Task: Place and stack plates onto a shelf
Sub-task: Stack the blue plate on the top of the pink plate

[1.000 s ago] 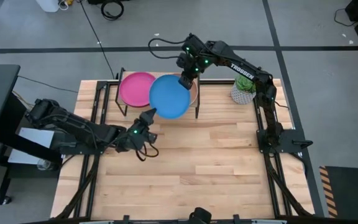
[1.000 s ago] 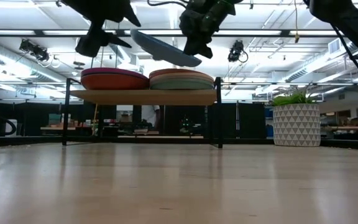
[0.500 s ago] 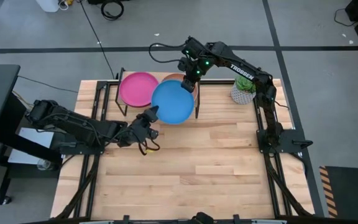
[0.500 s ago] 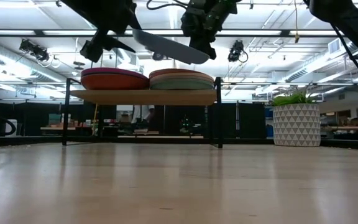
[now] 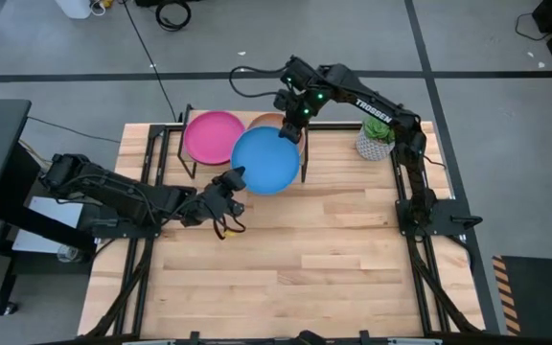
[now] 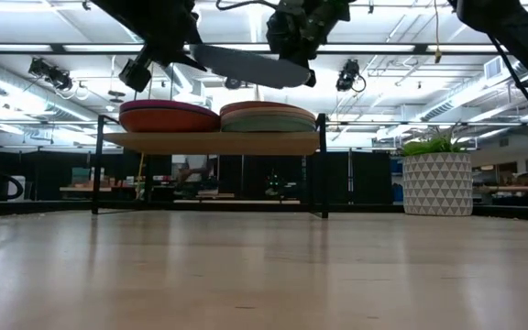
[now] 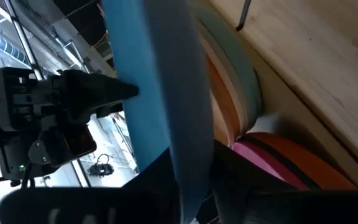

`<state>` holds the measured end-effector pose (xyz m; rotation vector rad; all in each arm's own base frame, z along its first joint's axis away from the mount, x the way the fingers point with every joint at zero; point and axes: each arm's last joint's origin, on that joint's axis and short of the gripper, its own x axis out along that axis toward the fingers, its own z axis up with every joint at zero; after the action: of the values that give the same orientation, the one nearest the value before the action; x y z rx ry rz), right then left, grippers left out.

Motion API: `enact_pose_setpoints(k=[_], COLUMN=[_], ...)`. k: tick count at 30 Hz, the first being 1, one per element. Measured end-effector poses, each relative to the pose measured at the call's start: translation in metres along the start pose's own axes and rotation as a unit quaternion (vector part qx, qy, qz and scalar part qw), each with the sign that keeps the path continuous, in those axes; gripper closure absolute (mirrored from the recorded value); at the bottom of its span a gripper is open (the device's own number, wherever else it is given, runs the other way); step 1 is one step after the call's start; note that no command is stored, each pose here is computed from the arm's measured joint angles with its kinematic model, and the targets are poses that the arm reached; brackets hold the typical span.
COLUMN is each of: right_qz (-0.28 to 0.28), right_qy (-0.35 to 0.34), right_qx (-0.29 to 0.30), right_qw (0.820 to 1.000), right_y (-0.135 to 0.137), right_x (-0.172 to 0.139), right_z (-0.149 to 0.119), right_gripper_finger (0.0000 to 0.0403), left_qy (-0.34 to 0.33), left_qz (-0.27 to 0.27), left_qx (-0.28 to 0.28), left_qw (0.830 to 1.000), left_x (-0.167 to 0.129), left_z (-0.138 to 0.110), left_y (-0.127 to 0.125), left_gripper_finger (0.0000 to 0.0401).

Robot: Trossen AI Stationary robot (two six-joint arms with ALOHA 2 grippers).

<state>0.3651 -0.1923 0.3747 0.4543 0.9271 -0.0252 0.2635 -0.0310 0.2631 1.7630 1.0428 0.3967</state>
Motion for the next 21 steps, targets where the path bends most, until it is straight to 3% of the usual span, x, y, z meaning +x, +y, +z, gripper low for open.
enact_pose_setpoints(k=[5, 12, 21], right_qz=[-0.002, -0.004, -0.036], right_qy=[-0.003, 0.000, -0.050], right_qx=[-0.010, -0.025, -0.044], right_qw=[1.000, 1.000, 0.997], right_y=[0.002, 0.004, 0.015], right_x=[-0.001, -0.004, -0.055], right_z=[0.000, -0.001, -0.005], right_gripper_finger=[0.0346, 0.0299, 0.0261], left_qy=[-0.010, -0.021, -0.011], left_qz=[0.004, 0.004, 0.007], left_qx=[-0.011, -0.026, -0.045], left_qw=[1.000, 0.999, 0.999], left_x=[0.000, 0.000, 0.000], left_z=[0.001, 0.001, 0.000], left_y=[0.001, 0.001, 0.003], left_gripper_finger=[0.0355, 0.0360, 0.0362])
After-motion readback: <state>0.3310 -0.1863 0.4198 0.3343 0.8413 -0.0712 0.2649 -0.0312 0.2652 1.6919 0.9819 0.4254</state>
